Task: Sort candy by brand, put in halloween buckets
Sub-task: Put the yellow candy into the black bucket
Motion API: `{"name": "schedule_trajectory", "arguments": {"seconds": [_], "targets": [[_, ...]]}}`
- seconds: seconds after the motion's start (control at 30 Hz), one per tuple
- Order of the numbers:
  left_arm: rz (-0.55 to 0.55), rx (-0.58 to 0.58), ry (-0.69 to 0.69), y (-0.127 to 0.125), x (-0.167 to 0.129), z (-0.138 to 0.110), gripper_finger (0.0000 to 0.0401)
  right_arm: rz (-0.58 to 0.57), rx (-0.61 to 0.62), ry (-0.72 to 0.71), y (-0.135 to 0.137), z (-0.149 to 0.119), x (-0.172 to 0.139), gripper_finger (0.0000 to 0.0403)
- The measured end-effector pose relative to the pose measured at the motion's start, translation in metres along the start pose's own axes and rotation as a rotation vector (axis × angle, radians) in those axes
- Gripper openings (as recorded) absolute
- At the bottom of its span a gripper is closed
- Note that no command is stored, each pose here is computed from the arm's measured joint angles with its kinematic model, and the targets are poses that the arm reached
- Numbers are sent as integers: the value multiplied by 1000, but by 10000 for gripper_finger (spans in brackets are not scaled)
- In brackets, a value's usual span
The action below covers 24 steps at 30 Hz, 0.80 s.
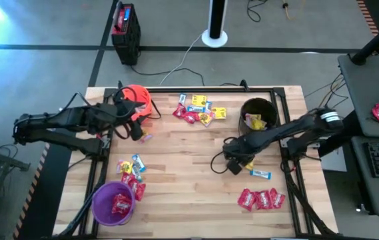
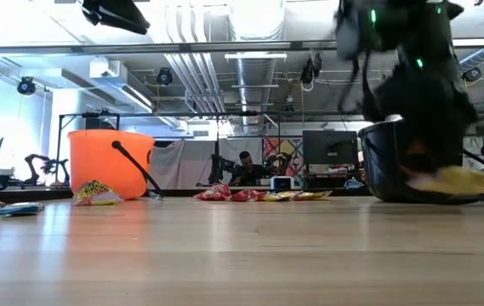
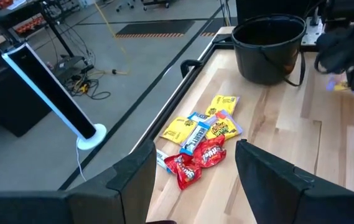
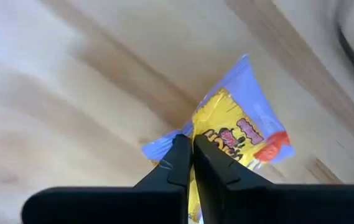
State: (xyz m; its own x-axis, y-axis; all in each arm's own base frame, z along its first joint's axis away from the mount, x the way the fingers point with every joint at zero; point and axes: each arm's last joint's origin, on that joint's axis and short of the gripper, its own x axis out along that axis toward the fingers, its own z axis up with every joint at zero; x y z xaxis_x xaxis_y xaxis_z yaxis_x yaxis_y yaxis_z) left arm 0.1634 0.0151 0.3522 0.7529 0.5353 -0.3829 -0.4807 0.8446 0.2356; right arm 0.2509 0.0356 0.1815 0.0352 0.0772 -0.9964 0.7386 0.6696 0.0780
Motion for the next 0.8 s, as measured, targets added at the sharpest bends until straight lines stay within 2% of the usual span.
{"name": "schedule_trajectory", "arguments": {"seconds": [0.17,0.27,0.37,0.5,0.57,0.67,0.8], "targets": [[0,8,12,-2,4,0,203,254,-107,-386,11,9,-43,8],[0,13,19,-4,6,0,203,276,-139,-651,9,12,-69,8],[0,17,26,-5,8,-1,203,135,-88,-863,-1,11,-92,8],[0,20,31,-6,9,-1,203,-151,74,-934,-27,10,-110,8],[0,21,31,-6,9,-1,203,-284,168,-907,-42,12,-115,8],[0,22,34,-6,10,-1,203,-425,297,-819,-60,17,-118,9],[0,23,35,-7,11,-1,203,-491,355,-723,-69,27,-117,18]]}}
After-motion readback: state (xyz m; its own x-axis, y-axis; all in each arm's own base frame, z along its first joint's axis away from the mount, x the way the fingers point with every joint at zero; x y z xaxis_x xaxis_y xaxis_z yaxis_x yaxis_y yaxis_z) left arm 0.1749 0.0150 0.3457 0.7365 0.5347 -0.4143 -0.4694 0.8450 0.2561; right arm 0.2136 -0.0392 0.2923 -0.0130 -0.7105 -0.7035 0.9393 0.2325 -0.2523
